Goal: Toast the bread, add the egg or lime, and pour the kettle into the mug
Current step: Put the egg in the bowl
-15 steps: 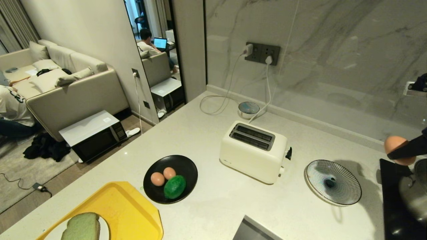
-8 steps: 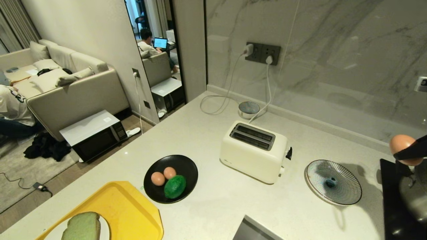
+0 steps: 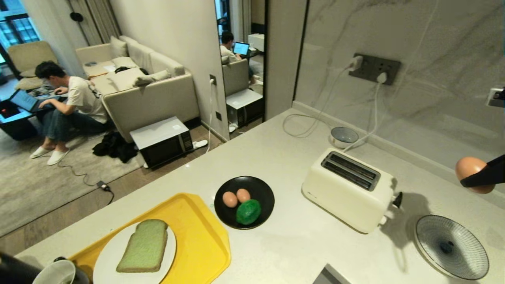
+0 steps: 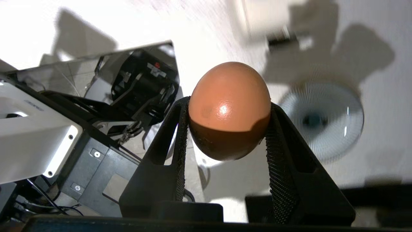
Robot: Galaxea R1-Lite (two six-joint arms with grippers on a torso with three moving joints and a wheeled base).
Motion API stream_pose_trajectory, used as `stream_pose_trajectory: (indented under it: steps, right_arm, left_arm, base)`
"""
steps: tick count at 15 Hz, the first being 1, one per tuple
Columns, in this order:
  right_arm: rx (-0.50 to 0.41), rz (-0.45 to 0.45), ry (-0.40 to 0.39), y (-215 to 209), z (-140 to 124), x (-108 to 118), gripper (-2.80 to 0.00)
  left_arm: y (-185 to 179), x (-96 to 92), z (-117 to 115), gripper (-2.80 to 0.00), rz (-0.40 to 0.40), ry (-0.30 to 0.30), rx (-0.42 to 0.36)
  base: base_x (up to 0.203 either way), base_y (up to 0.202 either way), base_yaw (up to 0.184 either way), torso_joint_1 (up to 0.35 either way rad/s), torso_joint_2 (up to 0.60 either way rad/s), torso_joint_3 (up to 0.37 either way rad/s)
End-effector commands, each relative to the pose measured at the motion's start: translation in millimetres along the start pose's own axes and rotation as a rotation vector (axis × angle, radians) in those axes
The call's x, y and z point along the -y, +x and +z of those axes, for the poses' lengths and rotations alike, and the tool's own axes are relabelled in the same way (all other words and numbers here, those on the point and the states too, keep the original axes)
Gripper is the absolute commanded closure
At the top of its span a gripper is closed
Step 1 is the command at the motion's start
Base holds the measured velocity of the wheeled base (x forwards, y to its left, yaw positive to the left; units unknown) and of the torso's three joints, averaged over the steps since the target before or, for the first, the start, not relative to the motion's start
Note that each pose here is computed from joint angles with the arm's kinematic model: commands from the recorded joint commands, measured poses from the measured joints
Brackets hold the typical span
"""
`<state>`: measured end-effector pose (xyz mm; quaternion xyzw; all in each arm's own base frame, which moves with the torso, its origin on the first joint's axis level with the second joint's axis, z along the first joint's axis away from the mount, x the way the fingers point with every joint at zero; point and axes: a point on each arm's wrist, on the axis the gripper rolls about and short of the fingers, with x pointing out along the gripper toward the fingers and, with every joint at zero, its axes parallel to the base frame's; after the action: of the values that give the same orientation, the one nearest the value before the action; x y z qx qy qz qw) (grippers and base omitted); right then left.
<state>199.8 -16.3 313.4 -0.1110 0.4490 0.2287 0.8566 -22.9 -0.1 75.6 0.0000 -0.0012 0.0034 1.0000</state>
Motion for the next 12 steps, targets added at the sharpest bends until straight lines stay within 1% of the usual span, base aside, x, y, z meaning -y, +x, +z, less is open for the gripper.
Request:
stream_pose_trajectory:
  steps: [1,8,10,12]
  right_arm:
    - [-0.003,0.021,-0.026,3,4,-4,0.00]
    - [-0.017,0.138,-0.154,18,23,-39,0.00]
    - [-0.033,0.175,-0.170,29,32,-48,0.00]
    - [-0.059,0.196,-0.179,45,40,-49,0.00]
  left_arm:
    - [0,0.0,0,0.00,0.001,0.000,0.001]
    - [0,0.0,0,0.00,0.001,0.000,0.001]
    - [0,0.0,0,0.00,0.001,0.000,0.001]
    - [0,0.0,0,0.00,0.001,-0.002,0.001]
  base:
    - [0.001,-0.007,0.176,0.005,0.00,0.005]
    - [-0.001,-0.007,0.172,0.002,0.00,0.001]
    - [-0.001,-0.010,0.174,0.007,0.00,0.002]
    - [-0.001,-0.007,0.170,0.006,0.00,0.000]
